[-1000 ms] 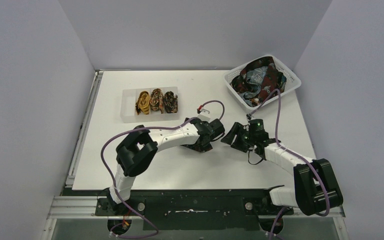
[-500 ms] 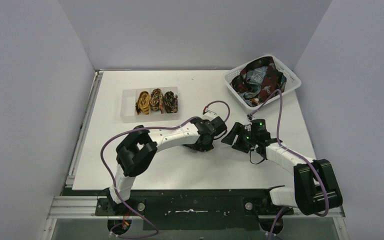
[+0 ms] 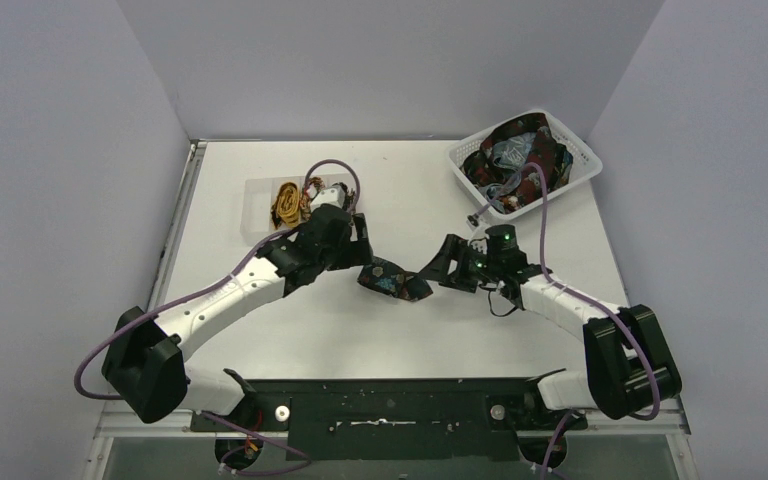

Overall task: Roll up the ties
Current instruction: Roll the tie at the center of the board.

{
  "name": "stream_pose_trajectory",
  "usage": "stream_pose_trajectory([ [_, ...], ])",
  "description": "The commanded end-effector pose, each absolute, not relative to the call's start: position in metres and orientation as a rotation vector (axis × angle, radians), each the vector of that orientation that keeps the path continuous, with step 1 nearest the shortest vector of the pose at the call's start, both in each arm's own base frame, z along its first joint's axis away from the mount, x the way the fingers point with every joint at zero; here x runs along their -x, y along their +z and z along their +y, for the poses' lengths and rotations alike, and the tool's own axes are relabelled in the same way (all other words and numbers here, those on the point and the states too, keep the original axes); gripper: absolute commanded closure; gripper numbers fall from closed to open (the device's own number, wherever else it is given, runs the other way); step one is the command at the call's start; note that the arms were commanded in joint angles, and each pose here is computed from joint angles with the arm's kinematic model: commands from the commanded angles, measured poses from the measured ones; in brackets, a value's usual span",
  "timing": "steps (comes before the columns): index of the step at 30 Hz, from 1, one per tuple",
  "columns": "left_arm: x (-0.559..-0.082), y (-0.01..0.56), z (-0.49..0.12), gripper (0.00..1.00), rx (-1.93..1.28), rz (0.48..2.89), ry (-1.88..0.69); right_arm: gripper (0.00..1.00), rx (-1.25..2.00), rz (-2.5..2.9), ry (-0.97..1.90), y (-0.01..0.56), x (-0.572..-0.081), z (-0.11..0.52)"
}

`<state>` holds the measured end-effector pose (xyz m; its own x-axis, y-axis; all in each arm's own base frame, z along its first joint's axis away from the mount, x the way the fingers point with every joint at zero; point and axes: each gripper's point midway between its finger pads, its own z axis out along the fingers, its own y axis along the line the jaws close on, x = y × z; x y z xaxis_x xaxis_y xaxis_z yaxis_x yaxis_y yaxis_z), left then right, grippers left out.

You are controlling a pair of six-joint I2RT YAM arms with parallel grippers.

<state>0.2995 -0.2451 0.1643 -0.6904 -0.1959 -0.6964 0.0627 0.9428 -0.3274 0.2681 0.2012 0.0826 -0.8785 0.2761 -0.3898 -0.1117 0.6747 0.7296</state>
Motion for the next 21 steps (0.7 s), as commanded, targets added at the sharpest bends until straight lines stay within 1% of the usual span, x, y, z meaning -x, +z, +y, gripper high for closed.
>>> stream_pose_trajectory([
  [1,-0.293,0.140,-0.237,0.17,0.162,2.336,-0.583,0.27,0.049,2.348,1.081,0.105,-0.281,0.238],
  [8,-0.293,0.118,-0.215,0.17,0.263,2.342,-0.687,0.28,0.083,2.420,1.051,0.090,-0.283,0.264],
  [15,-0.290,0.107,-0.215,0.17,0.261,2.375,-0.719,0.35,0.128,2.478,1.055,0.076,-0.293,0.279],
  [21,-0.291,0.103,-0.215,0.17,0.260,2.368,-0.748,0.47,0.113,2.515,1.041,0.064,-0.296,0.279],
])
